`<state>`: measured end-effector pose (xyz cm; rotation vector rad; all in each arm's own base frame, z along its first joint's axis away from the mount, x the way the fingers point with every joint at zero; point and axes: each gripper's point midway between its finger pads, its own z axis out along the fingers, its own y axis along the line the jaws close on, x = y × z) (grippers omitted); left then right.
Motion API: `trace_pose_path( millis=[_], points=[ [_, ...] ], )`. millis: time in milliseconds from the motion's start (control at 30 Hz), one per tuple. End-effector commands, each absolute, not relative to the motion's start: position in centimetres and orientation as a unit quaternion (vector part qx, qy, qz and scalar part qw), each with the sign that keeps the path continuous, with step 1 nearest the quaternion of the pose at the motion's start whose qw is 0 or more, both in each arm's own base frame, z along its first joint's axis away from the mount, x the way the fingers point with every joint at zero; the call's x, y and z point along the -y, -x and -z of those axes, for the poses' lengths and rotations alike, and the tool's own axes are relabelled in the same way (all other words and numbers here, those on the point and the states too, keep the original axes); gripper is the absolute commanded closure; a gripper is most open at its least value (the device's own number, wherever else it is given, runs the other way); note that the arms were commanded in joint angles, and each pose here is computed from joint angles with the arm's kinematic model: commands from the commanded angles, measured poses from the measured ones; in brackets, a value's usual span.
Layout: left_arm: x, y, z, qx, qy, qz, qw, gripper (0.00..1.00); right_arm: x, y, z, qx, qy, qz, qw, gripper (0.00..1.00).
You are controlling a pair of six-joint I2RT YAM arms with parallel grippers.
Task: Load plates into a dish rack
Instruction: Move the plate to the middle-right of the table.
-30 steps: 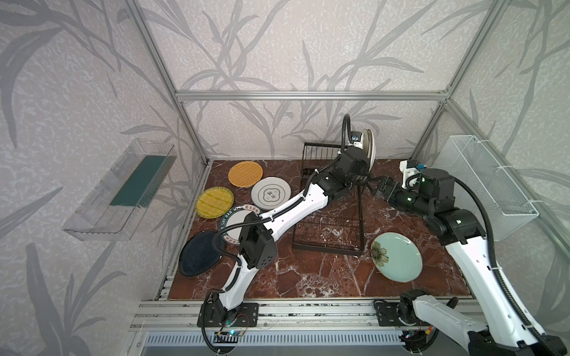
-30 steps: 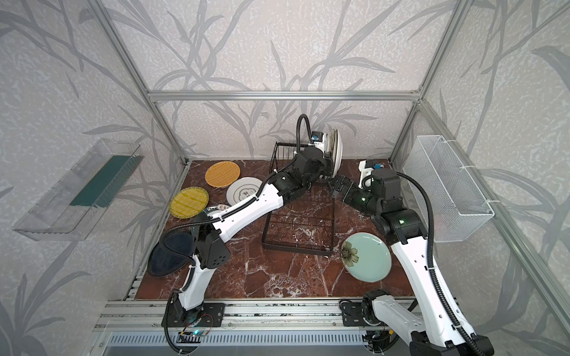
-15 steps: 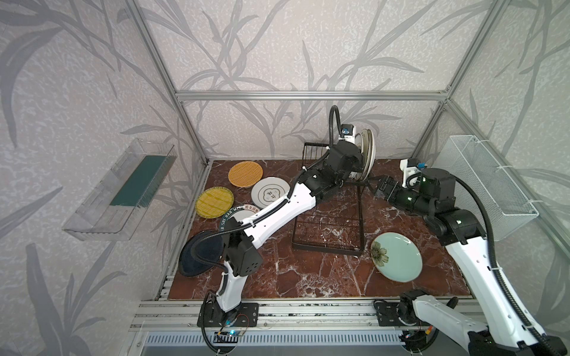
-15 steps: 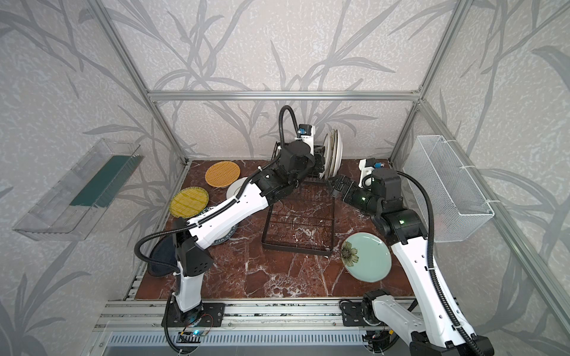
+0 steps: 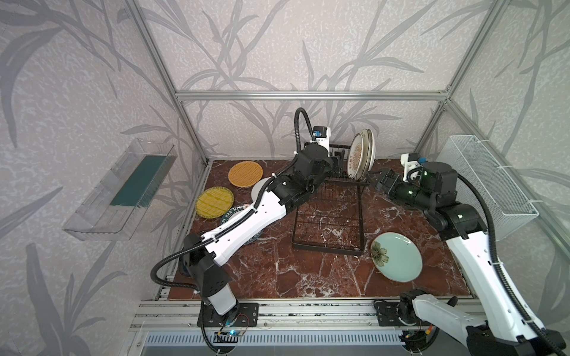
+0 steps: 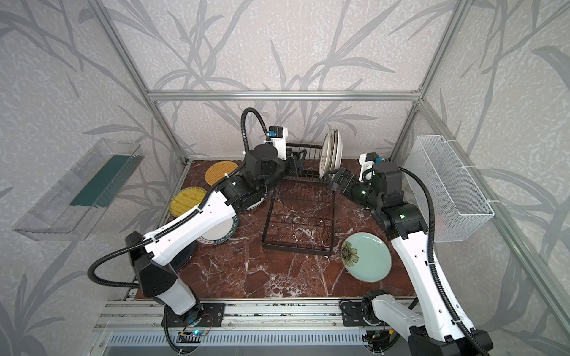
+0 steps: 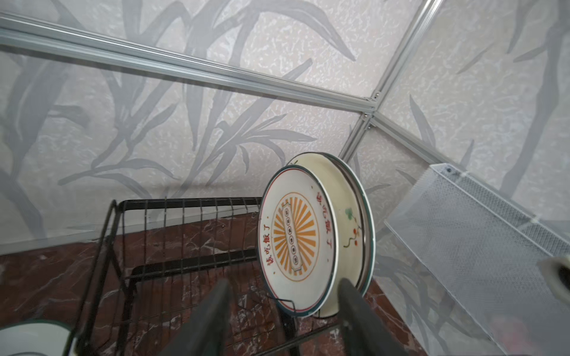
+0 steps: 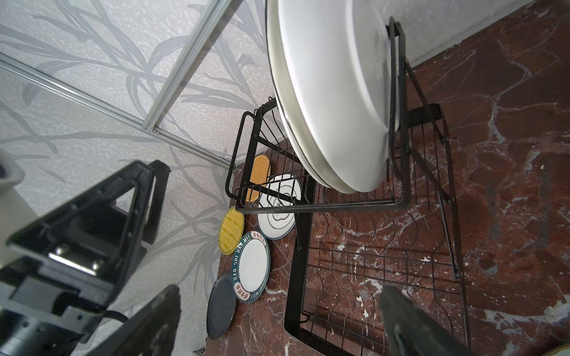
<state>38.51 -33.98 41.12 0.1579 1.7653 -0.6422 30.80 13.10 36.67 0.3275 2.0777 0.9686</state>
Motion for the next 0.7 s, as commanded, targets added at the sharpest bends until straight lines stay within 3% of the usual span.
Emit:
trace_pose_path(
  millis=[0, 67, 133, 467, 667],
  points=[
    [31.5, -36.9, -42.2, -0.742, -0.063, 0.292, 0.600, 0.19, -13.0, -30.1, -36.7, -0.830, -0.155, -0.382, 0.377, 0.01],
    [30.1, -36.4, -41.0, -0.748, -0.059, 0.283, 0.597, 0.08, -12.8, -29.8, -36.5, -0.832, -0.162, -0.380, 0.369, 0.01],
    [29.0, -36.2, -40.2, -0.757, -0.054, 0.272, 0.591, 0.04, -12.9, -29.4, -36.6, -0.831, -0.161, -0.385, 0.368, 0.01],
    [27.0, -35.6, -39.7, -0.764, -0.038, 0.250, 0.594, 0.03, -12.7, -28.3, -37.0, -0.828, -0.150, -0.391, 0.373, 0.01],
    [27.1, -35.4, -39.1, -0.770, -0.040, 0.251, 0.586, 0.03, -10.7, -27.1, -37.7, -0.820, -0.170, -0.360, 0.412, 0.01]
  ],
)
